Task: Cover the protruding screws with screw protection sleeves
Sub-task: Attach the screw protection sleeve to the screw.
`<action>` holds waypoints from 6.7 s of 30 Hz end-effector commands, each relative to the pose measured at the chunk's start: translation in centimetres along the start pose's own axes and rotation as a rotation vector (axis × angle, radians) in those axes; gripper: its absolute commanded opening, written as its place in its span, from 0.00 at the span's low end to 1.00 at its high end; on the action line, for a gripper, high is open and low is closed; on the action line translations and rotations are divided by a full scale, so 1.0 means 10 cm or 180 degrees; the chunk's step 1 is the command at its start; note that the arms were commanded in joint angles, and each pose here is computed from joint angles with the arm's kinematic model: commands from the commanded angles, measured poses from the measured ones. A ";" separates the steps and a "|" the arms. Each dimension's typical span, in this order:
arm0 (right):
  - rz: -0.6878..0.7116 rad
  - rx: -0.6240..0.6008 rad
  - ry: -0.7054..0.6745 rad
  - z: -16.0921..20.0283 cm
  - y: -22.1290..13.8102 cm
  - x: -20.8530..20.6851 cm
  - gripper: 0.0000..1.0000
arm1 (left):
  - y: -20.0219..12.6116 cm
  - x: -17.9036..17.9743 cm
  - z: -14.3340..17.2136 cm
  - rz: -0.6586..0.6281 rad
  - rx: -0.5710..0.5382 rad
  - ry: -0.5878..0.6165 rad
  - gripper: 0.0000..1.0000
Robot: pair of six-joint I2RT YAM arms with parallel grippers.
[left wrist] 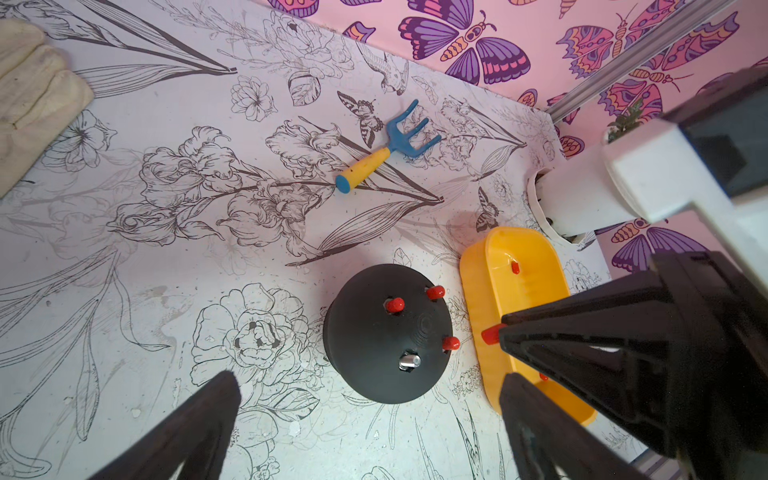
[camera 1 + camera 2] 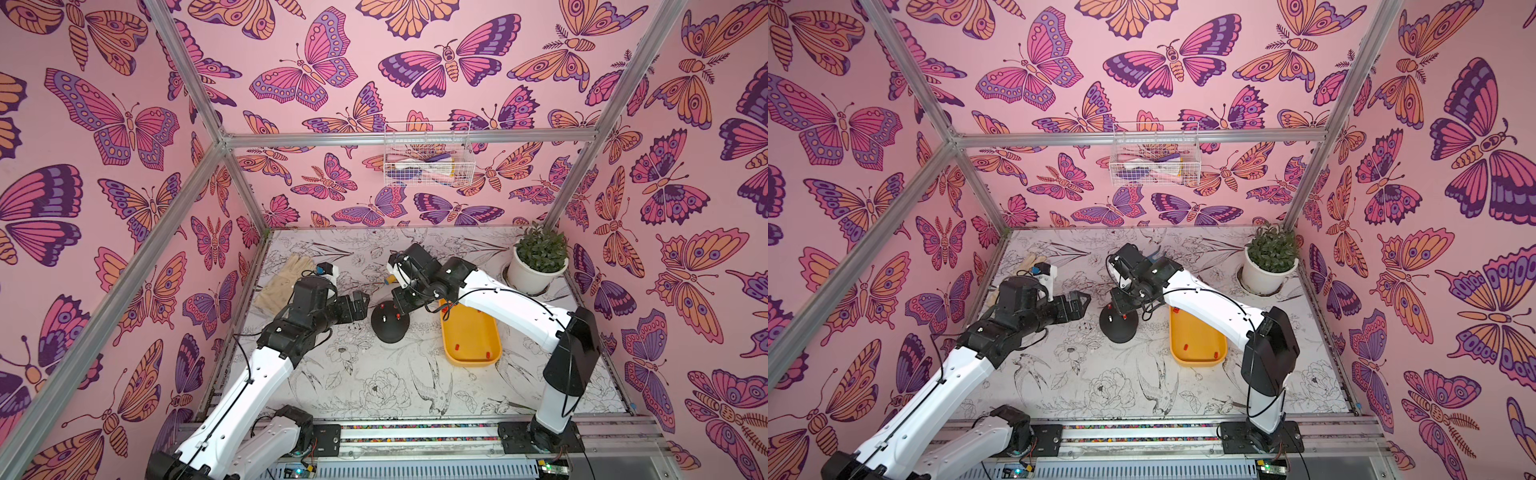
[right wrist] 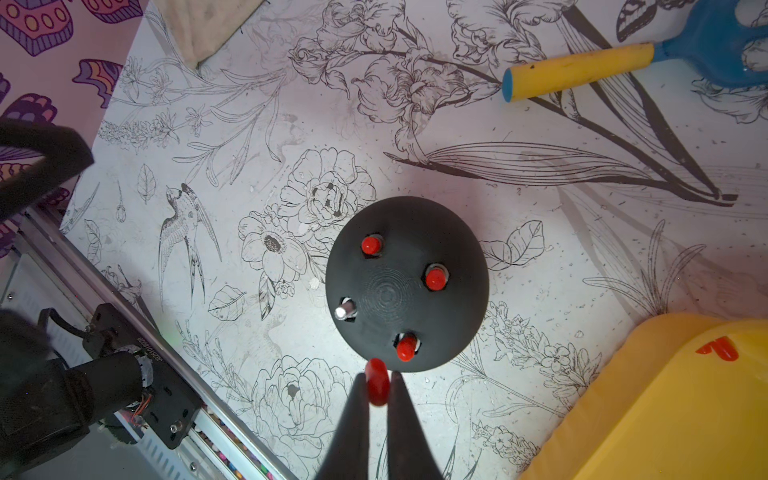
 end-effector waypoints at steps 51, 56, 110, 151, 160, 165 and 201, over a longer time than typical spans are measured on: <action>0.0002 0.0247 -0.0127 0.01 0.39 0.18 0.11 | -0.03 0.12 -0.05 0.0027 -0.0088 -0.0188 1.00; 0.0002 0.0267 -0.0124 0.02 0.41 0.17 0.11 | -0.03 0.12 -0.04 0.0025 -0.0089 -0.0186 1.00; -0.0053 0.0340 -0.0148 0.04 0.48 0.25 0.11 | -0.06 0.12 -0.06 0.0026 -0.0129 -0.0180 1.00; -0.0059 0.0404 -0.0144 0.09 0.52 0.27 0.11 | -0.08 0.13 -0.05 0.0020 -0.0155 -0.0177 1.00; -0.0062 0.0409 -0.0136 0.11 0.53 0.27 0.11 | -0.08 0.13 -0.05 0.0021 -0.0152 -0.0177 1.00; -0.0058 0.0411 -0.0135 0.12 0.53 0.27 0.11 | -0.08 0.13 -0.06 0.0019 -0.0156 -0.0177 1.00; -0.0033 0.0427 -0.0115 0.18 0.53 0.26 0.11 | -0.09 0.13 -0.05 0.0019 -0.0166 -0.0171 1.00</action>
Point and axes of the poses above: each gripper's point midway between its finger pads, its own y axis out along the fingers, its own x axis along the line the jaws close on, z = x × y, the point moved 6 cm from there along -y, back along the fingers, and after that the axes turned 5 degrees about -y, right-handed, at the moved point
